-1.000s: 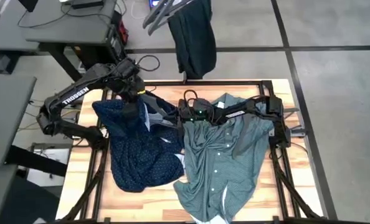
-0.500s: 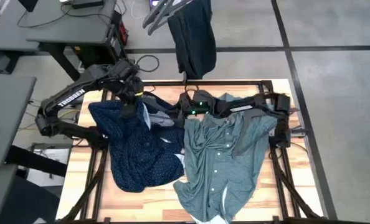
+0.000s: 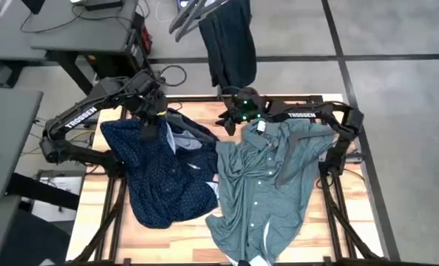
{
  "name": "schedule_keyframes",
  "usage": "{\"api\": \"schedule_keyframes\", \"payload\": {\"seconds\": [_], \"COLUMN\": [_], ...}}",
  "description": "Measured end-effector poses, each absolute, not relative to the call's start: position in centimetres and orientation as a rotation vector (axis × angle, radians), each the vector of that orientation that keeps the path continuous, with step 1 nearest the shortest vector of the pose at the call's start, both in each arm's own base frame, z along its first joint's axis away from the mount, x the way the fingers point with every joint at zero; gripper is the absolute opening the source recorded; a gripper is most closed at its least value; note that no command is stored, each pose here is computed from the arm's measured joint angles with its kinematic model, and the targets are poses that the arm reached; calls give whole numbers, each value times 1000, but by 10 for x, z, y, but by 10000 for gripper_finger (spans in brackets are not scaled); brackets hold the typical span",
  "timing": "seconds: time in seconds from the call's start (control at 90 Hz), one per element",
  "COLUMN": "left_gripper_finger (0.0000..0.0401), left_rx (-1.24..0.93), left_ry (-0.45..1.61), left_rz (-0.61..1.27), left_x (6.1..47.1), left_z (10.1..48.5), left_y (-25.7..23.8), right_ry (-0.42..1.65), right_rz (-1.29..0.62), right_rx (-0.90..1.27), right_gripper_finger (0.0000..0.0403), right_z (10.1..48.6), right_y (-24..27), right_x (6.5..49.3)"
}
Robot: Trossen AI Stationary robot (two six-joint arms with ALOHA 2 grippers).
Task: Hang clothes
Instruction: Hang the blue polo shirt on the rack
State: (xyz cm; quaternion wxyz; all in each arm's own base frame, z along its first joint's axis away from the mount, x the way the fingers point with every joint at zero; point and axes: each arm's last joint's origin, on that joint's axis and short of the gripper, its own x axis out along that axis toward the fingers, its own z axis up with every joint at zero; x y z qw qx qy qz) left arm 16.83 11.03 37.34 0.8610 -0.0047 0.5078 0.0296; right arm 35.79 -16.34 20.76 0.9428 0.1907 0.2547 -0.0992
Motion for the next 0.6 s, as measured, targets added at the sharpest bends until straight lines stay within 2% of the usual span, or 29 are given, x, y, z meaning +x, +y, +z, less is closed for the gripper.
{"api": "schedule_keyframes", "payload": {"seconds": [0.378, 0.6], "left_gripper_finger": [26, 26], "left_rx": [-7, -14], "left_ry": [1062, 1071], "left_rz": [-48, -78], "left_x": [171, 174], "left_z": [373, 372], "left_y": [99, 92], "right_ry": [437, 409], "right_rz": [-85, -55], "right_rx": [505, 494], "right_gripper_finger": [183, 178], "right_z": [136, 122], "right_y": [-137, -130], "right_x": [405, 425]}}
